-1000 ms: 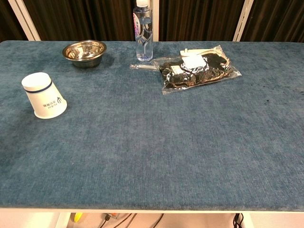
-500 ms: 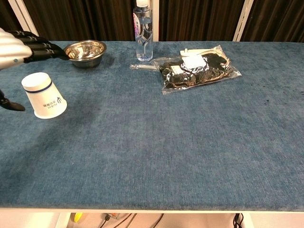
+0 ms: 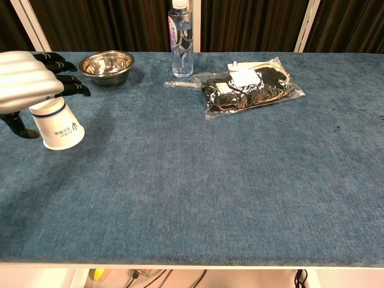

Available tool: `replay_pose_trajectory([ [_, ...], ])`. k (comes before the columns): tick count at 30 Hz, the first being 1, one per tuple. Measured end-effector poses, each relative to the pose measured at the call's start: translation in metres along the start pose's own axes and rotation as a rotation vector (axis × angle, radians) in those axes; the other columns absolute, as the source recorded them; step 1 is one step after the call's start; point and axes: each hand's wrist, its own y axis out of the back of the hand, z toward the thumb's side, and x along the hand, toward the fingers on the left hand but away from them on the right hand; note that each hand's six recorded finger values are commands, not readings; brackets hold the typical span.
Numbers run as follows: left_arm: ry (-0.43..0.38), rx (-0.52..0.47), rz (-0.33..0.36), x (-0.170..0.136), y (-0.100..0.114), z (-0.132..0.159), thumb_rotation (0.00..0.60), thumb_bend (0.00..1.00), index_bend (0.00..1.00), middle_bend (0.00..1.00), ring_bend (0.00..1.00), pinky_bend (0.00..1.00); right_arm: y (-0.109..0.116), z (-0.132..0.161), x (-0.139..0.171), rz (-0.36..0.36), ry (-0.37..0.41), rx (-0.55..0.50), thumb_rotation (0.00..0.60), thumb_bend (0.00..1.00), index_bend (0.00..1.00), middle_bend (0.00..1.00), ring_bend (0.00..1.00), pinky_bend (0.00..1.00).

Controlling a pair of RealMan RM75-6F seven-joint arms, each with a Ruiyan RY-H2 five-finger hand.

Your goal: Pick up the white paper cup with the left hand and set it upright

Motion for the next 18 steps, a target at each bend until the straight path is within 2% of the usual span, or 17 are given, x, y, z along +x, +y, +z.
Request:
replay_pose_trajectory([
  [7, -0.001, 0.015, -0.003, 0.0029, -0.0045, 0.0016, 0.6, 0.2, 0.31, 0.3, 0.0, 0.03, -0.0019, -0.0009, -0.0007, 0.006, -0.004, -0.002, 0.6, 0.24, 0.0, 0.0, 0.0, 0.0],
  [12, 0.006, 0.036, 0.029, 0.0046, -0.0033, 0.0009, 0.6, 0.2, 0.41, 0.4, 0.07, 0.04, -0.0021, -0.0016, -0.0006, 0.006, -0.007, -0.003, 0.6, 0.24, 0.0, 0.0, 0.0, 0.0],
  [18, 0.007, -0.035, 0.063, 0.0029, 0.0011, -0.0011, 0.6, 0.21, 0.42, 0.41, 0.08, 0.04, -0.0012, -0.0026, -0.0008, 0.003, -0.009, -0.005, 0.6, 0.24, 0.0, 0.0, 0.0, 0.0],
])
